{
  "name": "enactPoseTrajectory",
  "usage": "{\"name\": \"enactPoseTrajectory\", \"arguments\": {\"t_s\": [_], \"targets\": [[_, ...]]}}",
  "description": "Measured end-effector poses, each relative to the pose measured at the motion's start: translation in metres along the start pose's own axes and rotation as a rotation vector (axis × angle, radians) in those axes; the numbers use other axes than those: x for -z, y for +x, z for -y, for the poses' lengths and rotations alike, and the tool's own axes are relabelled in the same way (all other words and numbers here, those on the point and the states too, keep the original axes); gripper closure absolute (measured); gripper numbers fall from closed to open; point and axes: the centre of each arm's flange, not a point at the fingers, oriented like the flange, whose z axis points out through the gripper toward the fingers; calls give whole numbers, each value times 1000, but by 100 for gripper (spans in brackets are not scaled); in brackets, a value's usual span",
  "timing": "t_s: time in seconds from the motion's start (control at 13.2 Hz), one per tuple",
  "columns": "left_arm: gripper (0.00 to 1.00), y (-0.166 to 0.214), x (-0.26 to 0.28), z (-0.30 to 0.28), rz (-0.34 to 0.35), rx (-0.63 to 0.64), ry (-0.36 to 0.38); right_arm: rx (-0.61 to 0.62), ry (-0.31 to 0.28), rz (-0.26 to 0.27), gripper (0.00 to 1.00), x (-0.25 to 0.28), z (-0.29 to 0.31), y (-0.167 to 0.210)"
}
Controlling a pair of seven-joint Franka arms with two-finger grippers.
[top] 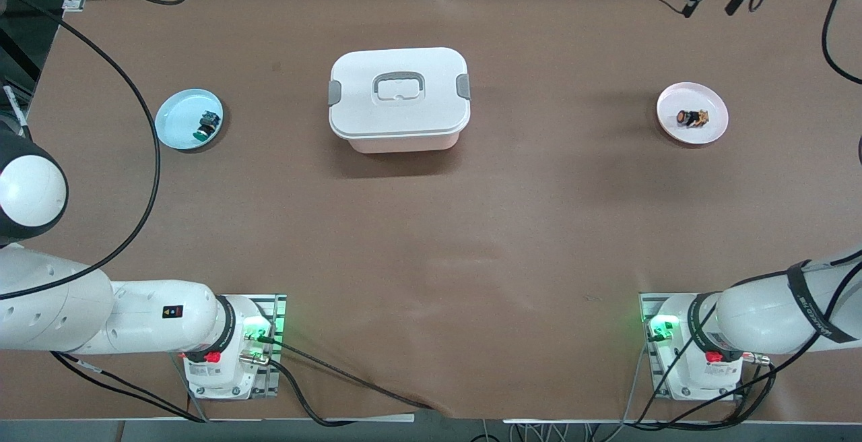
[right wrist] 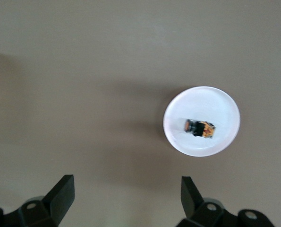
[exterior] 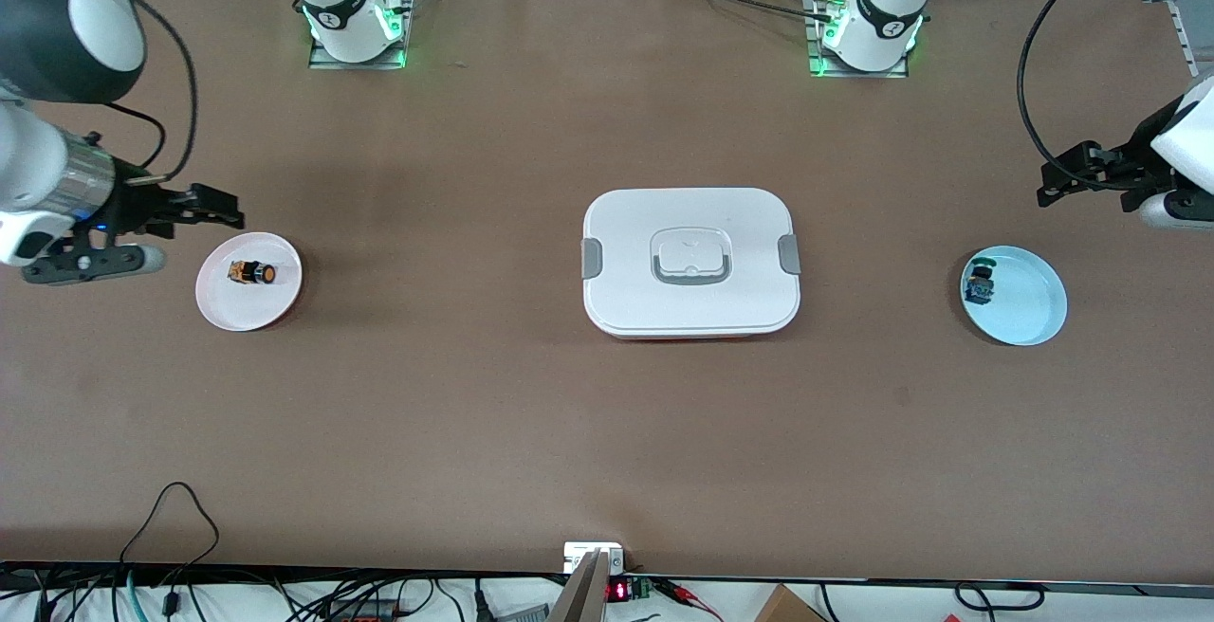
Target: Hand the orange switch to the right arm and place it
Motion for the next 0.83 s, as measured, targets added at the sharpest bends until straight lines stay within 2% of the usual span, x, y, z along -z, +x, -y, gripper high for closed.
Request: {"name": "enactPoseTrajectory", "arguments": {"t_s": [0.3,0.53,0.83], "targets": [[0,0,0,0,0,0,0,-95,-29,-22,0,21,-12,-8],[0,0,0,0,0,0,0,-111,-52,-10,0,51,-7,-32],[0,0,0,0,0,0,0,-105,-52,-77,0,54,-5,-65]]}}
